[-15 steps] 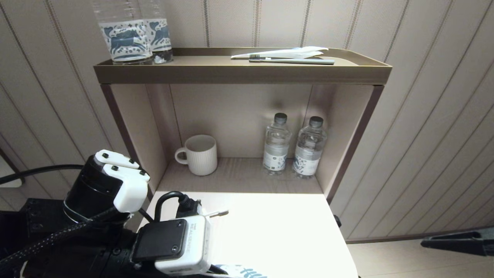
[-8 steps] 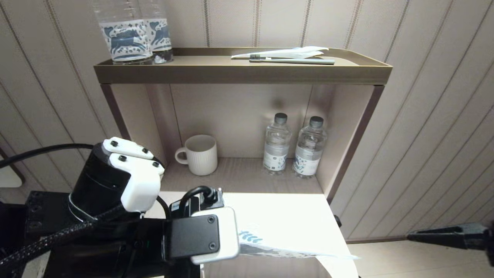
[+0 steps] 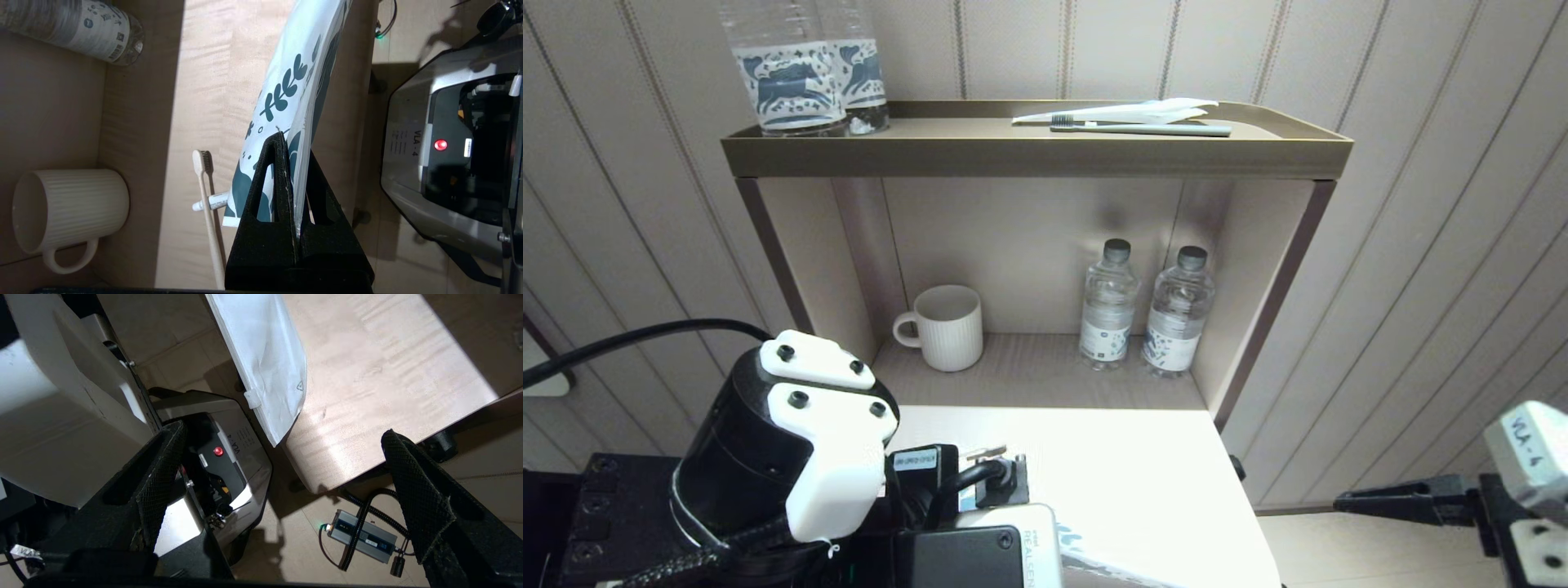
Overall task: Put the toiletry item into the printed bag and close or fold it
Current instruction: Hand it to the other hand
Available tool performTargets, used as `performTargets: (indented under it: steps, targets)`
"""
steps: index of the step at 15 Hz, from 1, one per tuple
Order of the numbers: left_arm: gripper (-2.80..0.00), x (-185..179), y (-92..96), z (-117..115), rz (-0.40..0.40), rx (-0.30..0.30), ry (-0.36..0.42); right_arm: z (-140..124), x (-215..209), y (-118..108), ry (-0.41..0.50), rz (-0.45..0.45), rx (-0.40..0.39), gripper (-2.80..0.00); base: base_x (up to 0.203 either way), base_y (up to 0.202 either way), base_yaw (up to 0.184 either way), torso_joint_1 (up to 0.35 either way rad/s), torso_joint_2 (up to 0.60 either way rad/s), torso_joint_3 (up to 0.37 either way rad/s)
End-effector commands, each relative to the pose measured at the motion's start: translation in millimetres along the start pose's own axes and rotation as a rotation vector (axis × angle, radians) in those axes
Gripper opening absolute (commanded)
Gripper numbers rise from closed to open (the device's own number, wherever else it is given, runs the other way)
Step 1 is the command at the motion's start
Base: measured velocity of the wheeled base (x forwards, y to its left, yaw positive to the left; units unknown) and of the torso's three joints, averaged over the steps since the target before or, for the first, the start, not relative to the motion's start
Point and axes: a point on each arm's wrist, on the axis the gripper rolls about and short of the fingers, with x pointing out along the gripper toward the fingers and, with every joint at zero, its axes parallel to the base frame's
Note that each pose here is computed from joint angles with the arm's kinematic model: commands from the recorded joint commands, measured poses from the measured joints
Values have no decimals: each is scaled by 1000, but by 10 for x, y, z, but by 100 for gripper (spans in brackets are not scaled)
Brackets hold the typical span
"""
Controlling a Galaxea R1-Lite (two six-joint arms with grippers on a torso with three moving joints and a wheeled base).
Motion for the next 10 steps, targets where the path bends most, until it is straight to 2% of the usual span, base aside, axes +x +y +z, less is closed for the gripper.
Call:
performTargets:
  steps: [1,3,5,10]
  targets:
    - [-280,6,5,9,-1,4,-3,-94,125,-28,52,22,13,0,0,0,0,0,0,0]
    - [-280,5,40,42,5,2,-22,-185,216,-39,64,28,-3,0,0,0,0,0,0,0]
    - [-280,55,101,-5,-21,-27,-31,-233,217,-21,57,27,-19,0,0,0,0,0,0,0]
    - [-280,179,397,-179,-142,-177,-127,-247,278,-43,53,56,-13,0,0,0,0,0,0,0]
